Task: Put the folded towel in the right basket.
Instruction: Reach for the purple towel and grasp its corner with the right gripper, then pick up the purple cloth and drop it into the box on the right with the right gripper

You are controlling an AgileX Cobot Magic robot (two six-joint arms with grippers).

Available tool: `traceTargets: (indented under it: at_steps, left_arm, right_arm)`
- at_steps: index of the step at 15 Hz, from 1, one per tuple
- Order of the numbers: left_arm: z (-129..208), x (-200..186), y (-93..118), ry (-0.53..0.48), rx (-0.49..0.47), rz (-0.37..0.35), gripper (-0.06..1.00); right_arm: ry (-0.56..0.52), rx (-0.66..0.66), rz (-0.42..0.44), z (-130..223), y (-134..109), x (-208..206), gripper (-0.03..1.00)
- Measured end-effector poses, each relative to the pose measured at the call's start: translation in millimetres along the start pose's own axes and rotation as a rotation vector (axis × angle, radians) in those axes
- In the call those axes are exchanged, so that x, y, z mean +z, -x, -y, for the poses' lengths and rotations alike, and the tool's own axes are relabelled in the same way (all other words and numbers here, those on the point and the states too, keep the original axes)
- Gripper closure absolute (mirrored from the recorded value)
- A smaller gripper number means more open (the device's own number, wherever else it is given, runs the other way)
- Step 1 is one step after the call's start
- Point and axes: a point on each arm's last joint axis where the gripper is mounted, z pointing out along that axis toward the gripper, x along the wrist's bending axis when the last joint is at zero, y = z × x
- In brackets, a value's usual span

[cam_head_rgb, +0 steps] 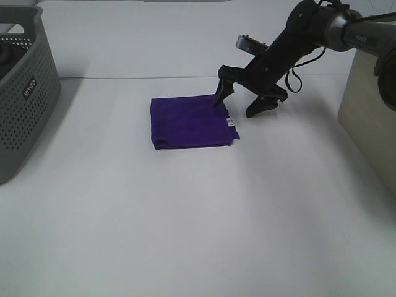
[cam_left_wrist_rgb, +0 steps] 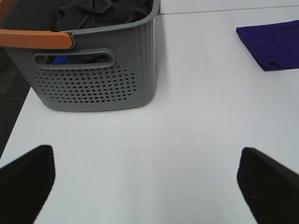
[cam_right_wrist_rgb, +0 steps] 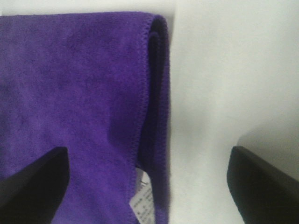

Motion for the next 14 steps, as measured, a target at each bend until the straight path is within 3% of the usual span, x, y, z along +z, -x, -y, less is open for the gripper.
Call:
traceTargets:
  at_steps: [2, 4, 6, 7, 9, 10, 14]
  left_arm:
    - [0, 0, 0, 0.000, 0.000, 0.000, -0.05]
    - [0, 0, 0, 0.000, 0.000, 0.000, -0.05]
    - [0, 0, 0, 0.000, 0.000, 0.000, -0.05]
    - [0, 0, 0, 0.000, 0.000, 0.000, -0.05]
    - [0, 0, 0, 0.000, 0.000, 0.000, -0.05]
    - [0, 0, 0, 0.000, 0.000, 0.000, -0.05]
    - [0, 0, 0, 0.000, 0.000, 0.000, -0.05]
  right_arm:
    - [-0.026, -0.021, -0.022, 7, -18, 16, 0.09]
    - [-0.042, -0.049, -0.051, 17, -50, 36, 0.13]
    - [-0.025, -0.070, -0.054, 26, -76, 55, 0.24]
    - [-0.012, -0.080, -0.039, 29, -85, 62, 0.38]
    - [-0.002, -0.083, -0.017, 33, -90, 71, 0.79]
    - [-0.002, -0.075, -0.019, 34, -90, 72, 0.91]
    - [-0.003, -0.062, -0.024, 34, -90, 72, 0.92]
